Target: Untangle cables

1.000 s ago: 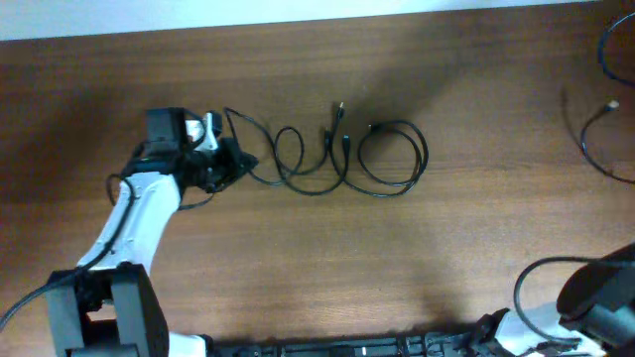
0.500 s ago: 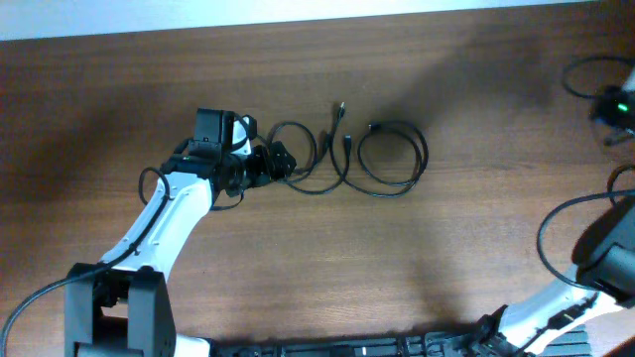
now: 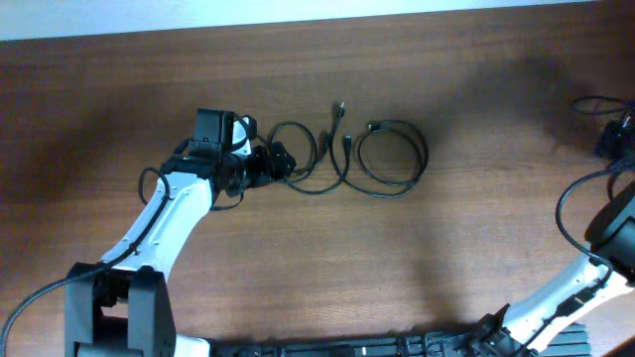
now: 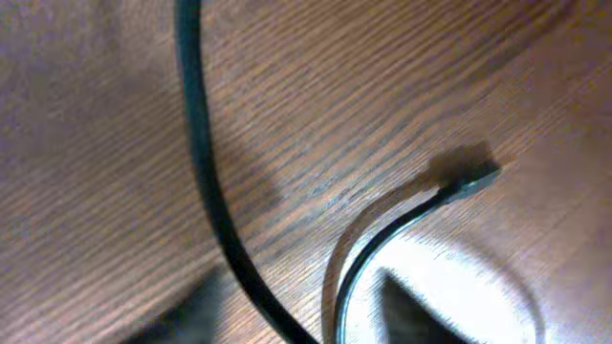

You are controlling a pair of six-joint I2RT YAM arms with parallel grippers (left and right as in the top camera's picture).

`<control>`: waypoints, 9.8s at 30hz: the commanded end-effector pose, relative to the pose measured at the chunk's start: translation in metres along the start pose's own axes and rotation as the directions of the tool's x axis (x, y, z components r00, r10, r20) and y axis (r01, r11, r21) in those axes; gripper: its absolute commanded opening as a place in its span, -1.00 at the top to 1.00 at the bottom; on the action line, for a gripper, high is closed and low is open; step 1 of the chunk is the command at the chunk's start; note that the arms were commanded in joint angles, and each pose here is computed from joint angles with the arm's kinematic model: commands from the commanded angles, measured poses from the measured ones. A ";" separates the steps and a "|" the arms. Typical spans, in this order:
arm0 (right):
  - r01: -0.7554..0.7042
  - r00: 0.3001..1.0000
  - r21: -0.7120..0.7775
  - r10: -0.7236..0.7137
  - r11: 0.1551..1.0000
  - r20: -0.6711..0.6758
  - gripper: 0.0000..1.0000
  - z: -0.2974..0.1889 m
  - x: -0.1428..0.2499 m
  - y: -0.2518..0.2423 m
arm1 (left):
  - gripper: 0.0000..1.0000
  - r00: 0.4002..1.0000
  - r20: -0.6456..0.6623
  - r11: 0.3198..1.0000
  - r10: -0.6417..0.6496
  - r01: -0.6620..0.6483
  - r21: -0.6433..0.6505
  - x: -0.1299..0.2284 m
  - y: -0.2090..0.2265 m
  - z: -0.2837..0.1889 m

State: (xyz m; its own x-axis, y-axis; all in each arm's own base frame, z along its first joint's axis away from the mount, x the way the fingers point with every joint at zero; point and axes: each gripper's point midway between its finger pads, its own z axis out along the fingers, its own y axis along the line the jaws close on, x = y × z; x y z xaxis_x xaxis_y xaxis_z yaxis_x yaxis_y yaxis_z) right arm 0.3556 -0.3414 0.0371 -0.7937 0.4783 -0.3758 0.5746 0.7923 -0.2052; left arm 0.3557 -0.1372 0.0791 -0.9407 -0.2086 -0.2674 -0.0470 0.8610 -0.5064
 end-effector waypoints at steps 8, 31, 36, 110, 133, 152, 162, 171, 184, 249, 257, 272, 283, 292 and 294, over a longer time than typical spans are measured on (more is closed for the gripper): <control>0.148 0.876 -0.246 -0.012 0.958 0.482 0.92 -0.190 -0.095 0.112 | -0.98 1.000 0.003 1.000 0.013 -0.013 -0.005 0.000 0.000 0.000; 0.159 0.697 -0.203 0.036 0.966 0.716 0.55 -0.006 -0.160 0.187 | -0.98 1.000 0.003 1.000 0.013 -0.013 -0.005 0.000 0.000 0.000; 0.133 0.678 -0.252 0.098 0.958 0.728 -0.81 -0.059 -0.175 0.187 | -0.98 1.000 0.003 1.000 0.013 -0.013 -0.005 0.000 0.000 0.000; 0.568 0.353 -0.373 0.193 0.734 0.916 0.92 -0.529 -0.013 0.198 | -0.97 0.895 0.389 0.928 -0.220 0.315 -0.200 -0.053 0.076 -0.203; -0.751 0.382 0.210 0.152 0.626 0.912 0.92 -0.469 -0.018 -0.074 | -0.97 0.895 0.389 0.928 -0.220 0.315 -0.200 -0.053 0.076 -0.203; -0.531 0.800 0.097 0.460 0.842 0.385 0.92 -0.174 -0.021 -0.058 | -0.97 0.895 0.389 0.928 -0.220 0.315 -0.200 -0.053 0.076 -0.203; -0.433 0.901 0.201 0.427 0.879 0.073 -0.83 -0.059 0.029 -0.031 | -0.97 0.895 0.389 0.928 -0.220 0.315 -0.200 -0.053 0.076 -0.203; -0.486 0.874 0.266 0.453 0.833 0.177 -0.97 -0.117 0.025 -0.066 | -0.98 0.895 0.389 0.928 -0.220 0.315 -0.200 -0.053 0.076 -0.203; 0.037 0.989 -0.257 0.001 0.966 0.147 0.92 -0.001 -0.013 0.098 | -0.97 0.895 0.389 0.928 -0.220 0.315 -0.200 -0.053 0.076 -0.203; 0.810 0.490 -0.143 -0.522 0.569 0.699 0.92 -0.114 -0.009 0.386 | -0.97 0.895 0.389 0.928 -0.220 0.315 -0.200 -0.053 0.076 -0.203; 0.790 0.509 -0.119 -0.535 0.602 0.674 -0.97 -0.165 -0.020 0.341 | -0.97 0.895 0.389 0.928 -0.220 0.315 -0.200 -0.053 0.076 -0.203; 0.773 0.446 -0.292 -0.155 0.563 0.881 -0.97 -0.441 0.049 0.285 | -0.98 0.895 0.388 0.928 -0.219 0.314 -0.200 -0.053 0.076 -0.203; 0.435 0.174 -0.435 0.401 0.788 0.900 -0.97 -0.529 0.138 0.079 | -0.97 0.895 0.388 0.928 -0.219 0.314 -0.200 -0.053 0.076 -0.203; 0.514 -0.116 -0.380 0.502 0.769 0.857 -0.97 -0.600 0.229 0.033 | -0.98 0.895 0.388 0.928 -0.219 0.314 -0.200 -0.053 0.076 -0.203; 0.535 -0.162 -0.373 0.525 0.758 0.835 -0.97 -0.620 0.252 0.018 | -0.97 0.895 0.388 0.928 -0.219 0.314 -0.200 -0.053 0.076 -0.203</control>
State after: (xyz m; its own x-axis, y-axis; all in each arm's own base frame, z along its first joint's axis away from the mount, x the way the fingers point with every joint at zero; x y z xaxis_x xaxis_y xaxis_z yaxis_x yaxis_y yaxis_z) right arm 0.0657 0.0230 0.4858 0.5550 0.0151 -0.8317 -0.0442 0.9990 -0.0114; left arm 0.3333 0.0308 0.2129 -0.7129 -0.5598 -0.4223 -0.4132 0.8219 -0.3921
